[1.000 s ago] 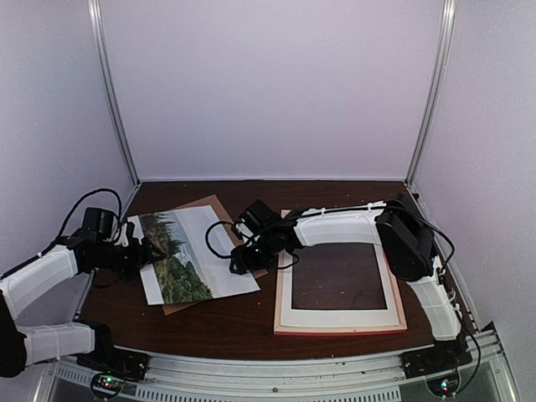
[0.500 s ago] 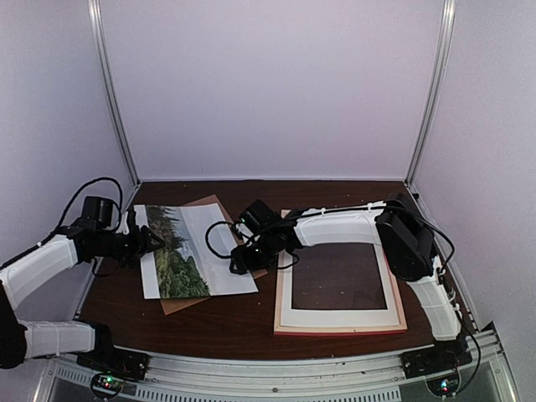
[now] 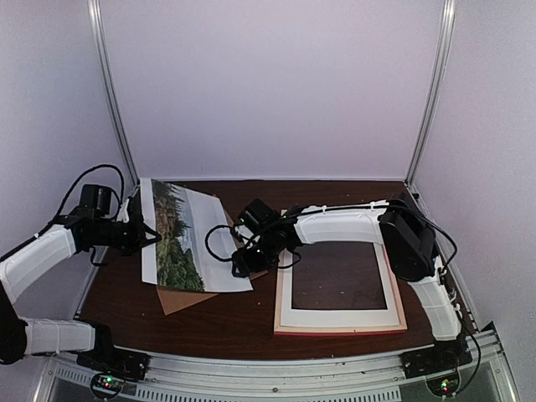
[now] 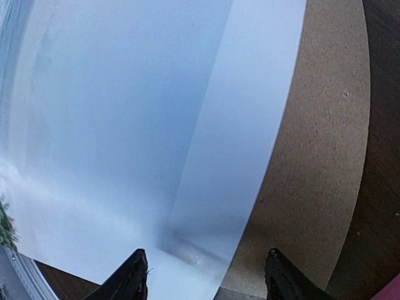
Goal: Put the photo into the frame
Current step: Pick up the photo from the backboard, then turn over the photo.
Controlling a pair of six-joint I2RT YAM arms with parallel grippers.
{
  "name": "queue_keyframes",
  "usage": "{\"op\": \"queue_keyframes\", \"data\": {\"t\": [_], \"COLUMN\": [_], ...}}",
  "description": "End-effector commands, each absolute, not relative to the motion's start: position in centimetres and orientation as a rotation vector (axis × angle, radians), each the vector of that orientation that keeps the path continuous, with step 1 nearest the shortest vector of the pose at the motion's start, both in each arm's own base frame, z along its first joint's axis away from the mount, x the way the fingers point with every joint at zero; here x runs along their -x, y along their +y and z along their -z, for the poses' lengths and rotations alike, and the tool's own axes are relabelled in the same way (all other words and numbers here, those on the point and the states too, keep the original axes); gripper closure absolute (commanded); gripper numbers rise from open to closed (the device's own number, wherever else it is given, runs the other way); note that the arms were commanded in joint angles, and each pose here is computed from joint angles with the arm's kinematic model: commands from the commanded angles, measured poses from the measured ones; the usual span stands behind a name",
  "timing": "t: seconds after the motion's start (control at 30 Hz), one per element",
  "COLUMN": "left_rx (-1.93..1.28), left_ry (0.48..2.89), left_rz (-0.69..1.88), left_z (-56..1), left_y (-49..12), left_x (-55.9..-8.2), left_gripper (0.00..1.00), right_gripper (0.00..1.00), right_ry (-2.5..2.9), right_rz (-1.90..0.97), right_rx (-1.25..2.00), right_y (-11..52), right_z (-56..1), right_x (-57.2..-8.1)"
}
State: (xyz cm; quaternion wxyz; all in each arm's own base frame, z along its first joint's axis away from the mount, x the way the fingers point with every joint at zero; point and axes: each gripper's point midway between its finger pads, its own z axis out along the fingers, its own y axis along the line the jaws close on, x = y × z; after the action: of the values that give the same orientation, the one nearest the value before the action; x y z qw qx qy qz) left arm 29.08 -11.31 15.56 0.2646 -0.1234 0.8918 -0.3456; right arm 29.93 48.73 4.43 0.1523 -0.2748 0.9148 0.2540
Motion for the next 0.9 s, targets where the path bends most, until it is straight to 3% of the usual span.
{"op": "queue_keyframes", "data": {"t": [0.0, 0.47, 0.67, 0.87], "left_rx": [0.187, -0.113, -0.142, -0.265], "left_ry": [2.358, 2.384, 2.48, 2.547], "left_rz": [0.906, 0.486, 0.182, 0.017], "left_z": [-19.7, -32.1, -34.0, -33.6], "left_y": [-11.7, -8.4, -5.6, -7.6], "left_x": [-29.8, -30.1, -29.9, -31.3], "left_gripper": [1.0, 1.0, 1.0, 1.0], "right_gripper": [0.36, 0.31, 0.31, 0.31], "right_ry": [2.606, 2.512, 2.555, 2.575], "right_rz": [-0.679, -0.592, -0.553, -0.557], "right_rx": [0.836, 0.762, 0.708, 0.639], "right_y": [46.8, 42.0, 39.7, 38.1], "right_z": [-8.3, -15.5, -14.3, -14.1], "right_x": [-29.7, -32.0, -32.3, -32.4]}}
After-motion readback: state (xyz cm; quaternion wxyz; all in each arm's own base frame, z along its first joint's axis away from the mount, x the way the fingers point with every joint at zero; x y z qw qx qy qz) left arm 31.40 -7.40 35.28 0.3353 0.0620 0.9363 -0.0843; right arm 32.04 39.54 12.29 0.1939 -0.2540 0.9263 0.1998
